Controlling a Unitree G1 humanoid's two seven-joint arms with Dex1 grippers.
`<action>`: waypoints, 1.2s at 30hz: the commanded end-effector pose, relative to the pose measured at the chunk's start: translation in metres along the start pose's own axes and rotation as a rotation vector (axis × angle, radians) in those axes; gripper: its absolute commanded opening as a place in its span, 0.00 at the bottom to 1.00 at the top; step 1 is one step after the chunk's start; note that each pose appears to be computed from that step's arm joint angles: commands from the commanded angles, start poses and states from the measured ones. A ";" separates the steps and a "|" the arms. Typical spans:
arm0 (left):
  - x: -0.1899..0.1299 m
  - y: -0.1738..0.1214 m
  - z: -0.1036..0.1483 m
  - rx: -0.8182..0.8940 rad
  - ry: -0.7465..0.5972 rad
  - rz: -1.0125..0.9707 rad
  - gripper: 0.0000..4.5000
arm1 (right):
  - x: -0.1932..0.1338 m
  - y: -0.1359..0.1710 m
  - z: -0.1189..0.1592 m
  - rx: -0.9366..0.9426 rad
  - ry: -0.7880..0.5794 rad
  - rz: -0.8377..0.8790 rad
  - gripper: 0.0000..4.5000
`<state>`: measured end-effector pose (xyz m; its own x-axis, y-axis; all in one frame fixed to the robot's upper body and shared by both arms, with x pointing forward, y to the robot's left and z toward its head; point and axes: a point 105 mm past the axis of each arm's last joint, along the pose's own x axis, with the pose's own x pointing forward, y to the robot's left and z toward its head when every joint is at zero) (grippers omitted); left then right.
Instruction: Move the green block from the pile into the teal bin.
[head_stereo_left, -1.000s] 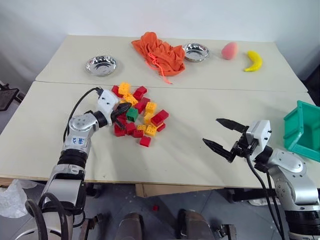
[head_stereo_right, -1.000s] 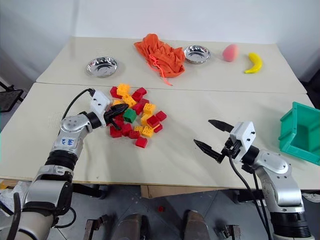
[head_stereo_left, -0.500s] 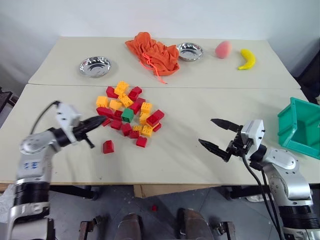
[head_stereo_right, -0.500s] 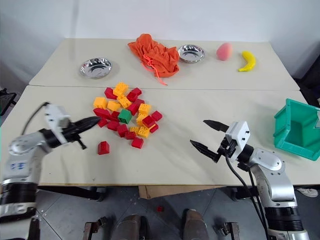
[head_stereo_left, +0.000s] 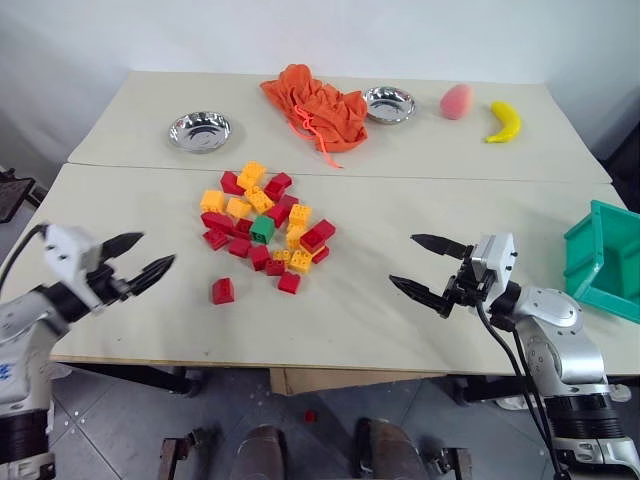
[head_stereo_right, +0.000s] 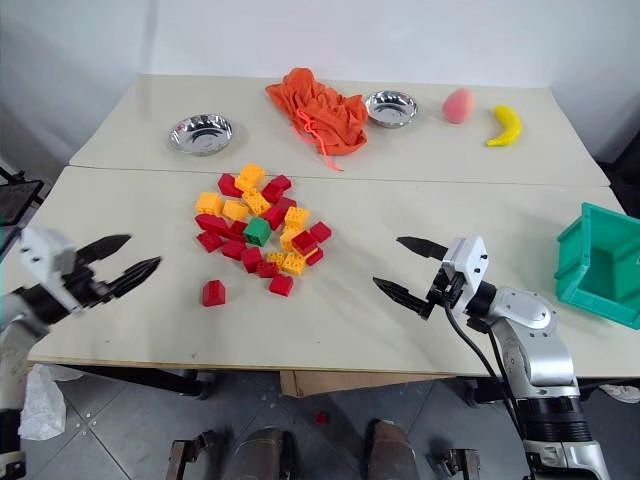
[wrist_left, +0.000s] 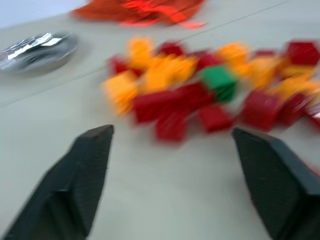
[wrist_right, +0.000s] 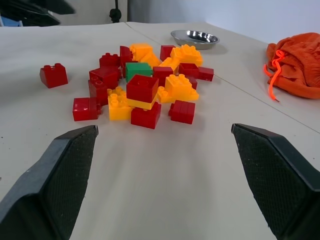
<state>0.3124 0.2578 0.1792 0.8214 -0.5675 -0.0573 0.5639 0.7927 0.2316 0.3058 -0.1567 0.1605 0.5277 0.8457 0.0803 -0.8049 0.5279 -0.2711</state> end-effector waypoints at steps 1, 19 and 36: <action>0.034 -0.022 0.007 -0.027 0.119 -0.074 0.89 | -0.001 -0.004 0.008 -0.029 -0.027 -0.019 1.00; 0.130 -0.025 -0.001 0.004 0.524 -0.091 0.89 | -0.008 0.016 0.024 -0.066 -0.019 0.026 1.00; 0.153 -0.025 0.053 0.157 0.246 -0.305 0.32 | -0.030 0.016 0.030 -0.081 0.042 -0.028 1.00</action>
<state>0.4202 0.1467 0.1748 0.6372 -0.6114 -0.4692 0.7538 0.6212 0.2141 0.2727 -0.1660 0.1672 0.5452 0.8381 0.0163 -0.8019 0.5271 -0.2813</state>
